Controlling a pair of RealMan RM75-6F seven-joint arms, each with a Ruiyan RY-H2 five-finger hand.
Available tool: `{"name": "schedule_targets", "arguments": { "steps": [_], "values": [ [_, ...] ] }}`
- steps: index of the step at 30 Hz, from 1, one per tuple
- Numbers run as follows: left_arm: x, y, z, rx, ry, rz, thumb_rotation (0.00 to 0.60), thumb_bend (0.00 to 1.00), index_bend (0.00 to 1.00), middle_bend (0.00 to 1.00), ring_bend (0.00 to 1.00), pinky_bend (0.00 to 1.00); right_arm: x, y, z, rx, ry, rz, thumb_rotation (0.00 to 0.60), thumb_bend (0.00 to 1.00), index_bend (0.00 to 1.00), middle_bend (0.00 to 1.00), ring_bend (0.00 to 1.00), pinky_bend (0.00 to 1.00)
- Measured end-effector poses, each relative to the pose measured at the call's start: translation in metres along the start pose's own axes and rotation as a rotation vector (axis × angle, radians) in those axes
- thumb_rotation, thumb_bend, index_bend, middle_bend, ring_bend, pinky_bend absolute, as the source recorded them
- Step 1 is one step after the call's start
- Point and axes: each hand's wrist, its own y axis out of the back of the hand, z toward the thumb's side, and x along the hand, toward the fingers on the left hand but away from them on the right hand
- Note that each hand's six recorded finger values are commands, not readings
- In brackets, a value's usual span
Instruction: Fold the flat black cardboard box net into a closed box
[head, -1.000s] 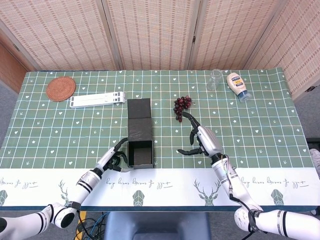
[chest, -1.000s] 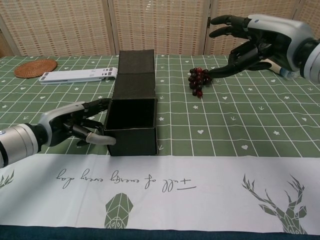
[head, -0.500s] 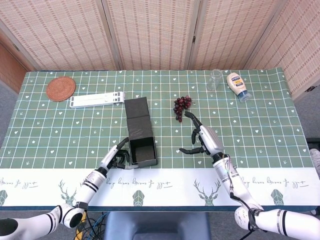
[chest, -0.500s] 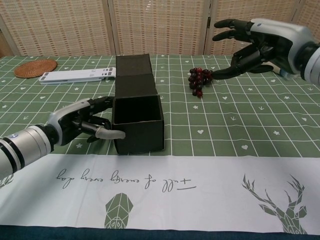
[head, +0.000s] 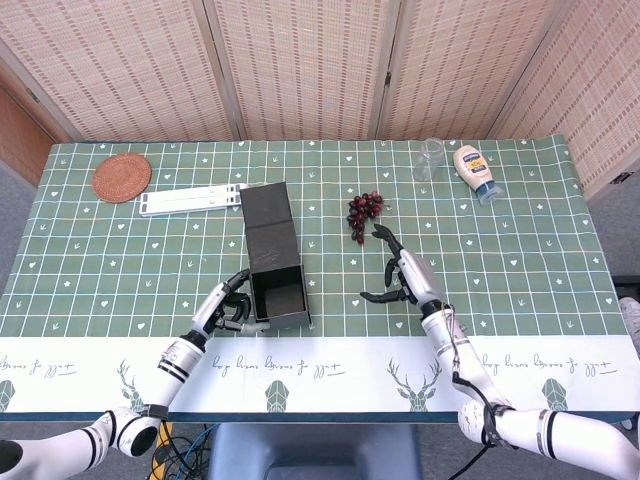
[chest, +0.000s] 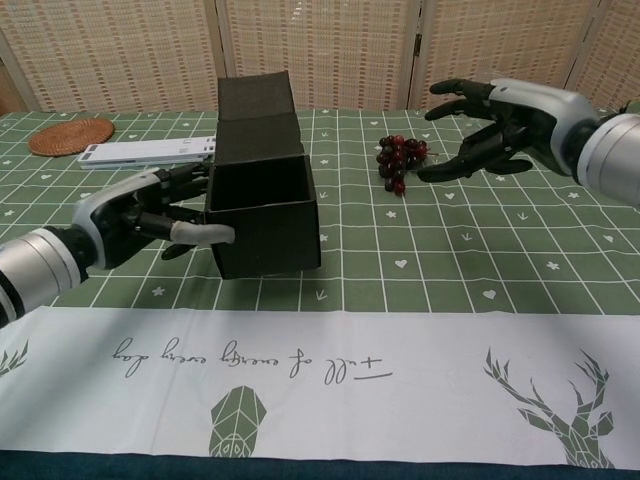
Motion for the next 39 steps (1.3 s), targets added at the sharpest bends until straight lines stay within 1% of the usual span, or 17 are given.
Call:
{"name": "schedule_targets", "arguments": {
  "steps": [3, 6, 12, 16, 20, 24, 28, 31, 36, 39],
  "values": [
    [-0.007, 0.002, 0.013, -0.009, -0.019, -0.041, 0.600, 0.09, 0.38, 0.35, 0.68, 0.85, -0.010, -0.007, -0.003, -0.021, -0.022, 0.011, 0.600, 0.14, 0.00, 0.12, 0.67, 1.00],
    [-0.013, 0.000, 0.025, -0.022, -0.034, -0.086, 0.600, 0.09, 0.38, 0.35, 0.68, 0.85, -0.020, -0.015, 0.001, -0.042, -0.025, 0.016, 0.600, 0.15, 0.00, 0.13, 0.67, 1.00],
    [-0.017, -0.019, 0.047, -0.042, -0.062, -0.192, 0.600, 0.09, 0.38, 0.35, 0.67, 0.85, -0.042, -0.035, 0.017, -0.084, -0.011, 0.035, 0.600, 0.15, 0.00, 0.14, 0.67, 1.00],
    [-0.015, -0.030, 0.055, -0.041, -0.075, -0.235, 0.600, 0.09, 0.37, 0.35, 0.67, 0.85, -0.053, -0.048, 0.031, -0.102, 0.003, 0.047, 0.600, 0.15, 0.00, 0.14, 0.67, 1.00],
    [-0.013, -0.037, 0.057, -0.028, -0.075, -0.265, 0.600, 0.09, 0.37, 0.35, 0.67, 0.85, -0.062, -0.058, 0.047, -0.139, 0.025, 0.050, 0.600, 0.15, 0.00, 0.14, 0.67, 1.00],
    [-0.011, -0.040, 0.053, -0.019, -0.063, -0.272, 0.600, 0.09, 0.37, 0.35, 0.67, 0.85, -0.069, -0.061, 0.064, -0.181, 0.054, 0.045, 0.600, 0.13, 0.00, 0.16, 0.67, 1.00],
    [-0.007, -0.041, 0.049, -0.004, -0.048, -0.270, 0.600, 0.09, 0.36, 0.35, 0.67, 0.85, -0.072, -0.066, 0.086, -0.207, 0.099, 0.056, 0.600, 0.04, 0.00, 0.17, 0.67, 1.00],
    [-0.004, -0.039, 0.046, 0.014, -0.040, -0.258, 0.600, 0.09, 0.36, 0.35, 0.67, 0.85, -0.069, -0.069, 0.098, -0.217, 0.128, 0.077, 0.600, 0.00, 0.00, 0.18, 0.67, 1.00],
    [0.002, -0.034, 0.040, 0.047, -0.022, -0.223, 0.600, 0.09, 0.35, 0.35, 0.67, 0.85, -0.059, -0.071, 0.114, -0.218, 0.165, 0.126, 0.600, 0.00, 0.00, 0.22, 0.67, 1.00],
    [0.004, -0.031, 0.036, 0.075, -0.012, -0.199, 0.600, 0.09, 0.34, 0.35, 0.67, 0.85, -0.055, -0.069, 0.121, -0.196, 0.177, 0.160, 0.600, 0.00, 0.00, 0.24, 0.67, 1.00]
  ]
}}
